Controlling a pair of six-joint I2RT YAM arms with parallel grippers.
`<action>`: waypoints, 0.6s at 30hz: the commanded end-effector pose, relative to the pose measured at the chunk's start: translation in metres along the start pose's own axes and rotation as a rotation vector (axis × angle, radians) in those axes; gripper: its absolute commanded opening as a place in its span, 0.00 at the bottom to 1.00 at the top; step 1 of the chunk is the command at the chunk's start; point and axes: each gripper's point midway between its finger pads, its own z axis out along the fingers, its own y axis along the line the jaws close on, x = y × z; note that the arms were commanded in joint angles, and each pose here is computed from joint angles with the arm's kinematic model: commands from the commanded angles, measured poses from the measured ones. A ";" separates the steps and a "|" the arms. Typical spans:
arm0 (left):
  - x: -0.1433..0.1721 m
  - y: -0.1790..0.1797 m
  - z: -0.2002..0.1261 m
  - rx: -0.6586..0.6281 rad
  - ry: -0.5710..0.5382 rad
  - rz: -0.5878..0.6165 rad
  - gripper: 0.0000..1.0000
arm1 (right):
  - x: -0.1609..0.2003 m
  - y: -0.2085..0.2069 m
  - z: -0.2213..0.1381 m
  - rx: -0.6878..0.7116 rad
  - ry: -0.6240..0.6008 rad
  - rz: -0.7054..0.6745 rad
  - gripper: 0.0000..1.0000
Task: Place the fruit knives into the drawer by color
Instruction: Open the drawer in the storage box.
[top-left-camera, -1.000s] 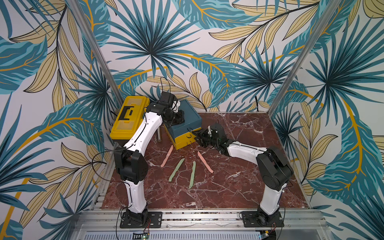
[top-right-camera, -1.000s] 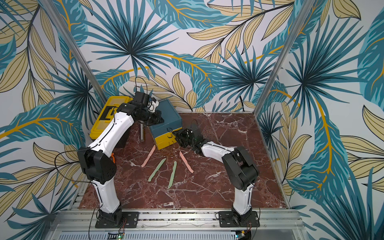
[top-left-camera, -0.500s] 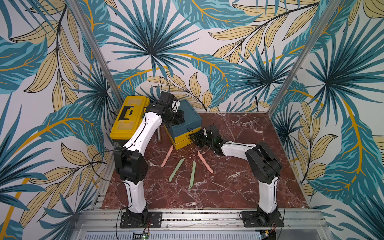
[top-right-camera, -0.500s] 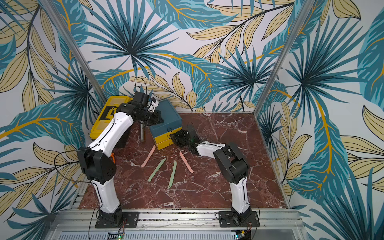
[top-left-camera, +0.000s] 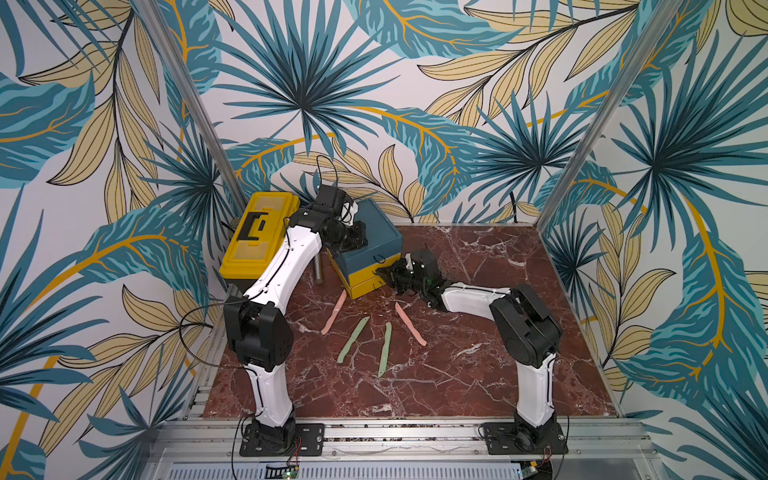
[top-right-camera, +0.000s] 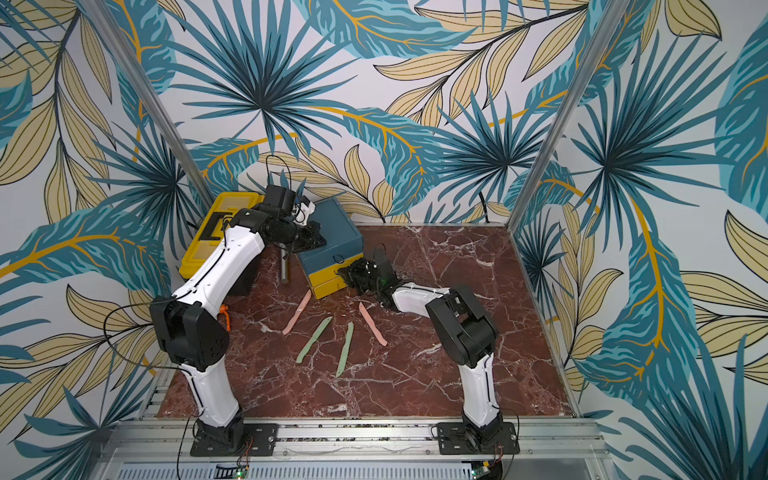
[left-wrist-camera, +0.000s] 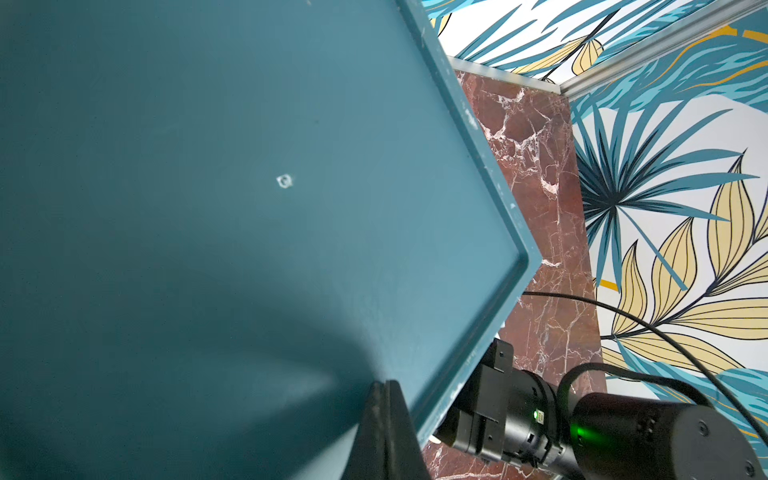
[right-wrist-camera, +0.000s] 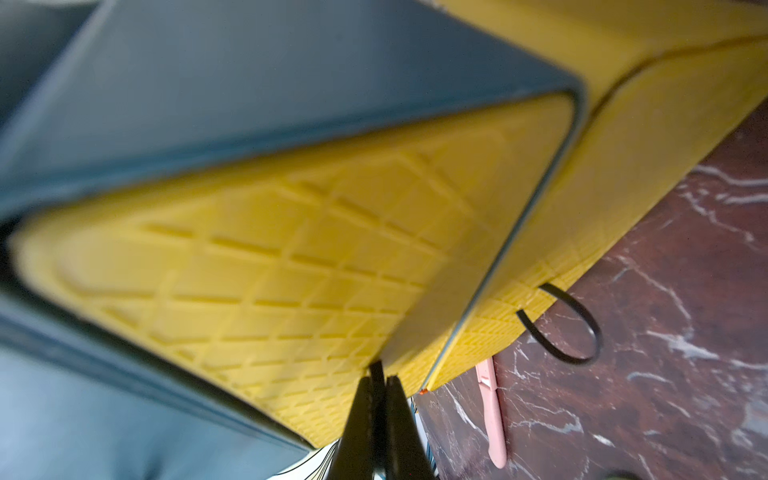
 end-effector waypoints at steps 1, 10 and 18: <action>0.041 0.041 0.018 -0.120 0.164 -0.068 0.00 | 0.010 -0.015 -0.015 0.041 0.017 -0.011 0.00; 0.040 0.042 0.017 -0.111 0.161 -0.067 0.00 | 0.029 -0.042 -0.059 0.108 0.044 -0.012 0.00; 0.038 0.041 0.015 -0.104 0.159 -0.064 0.00 | 0.034 -0.059 -0.078 0.164 0.045 -0.009 0.00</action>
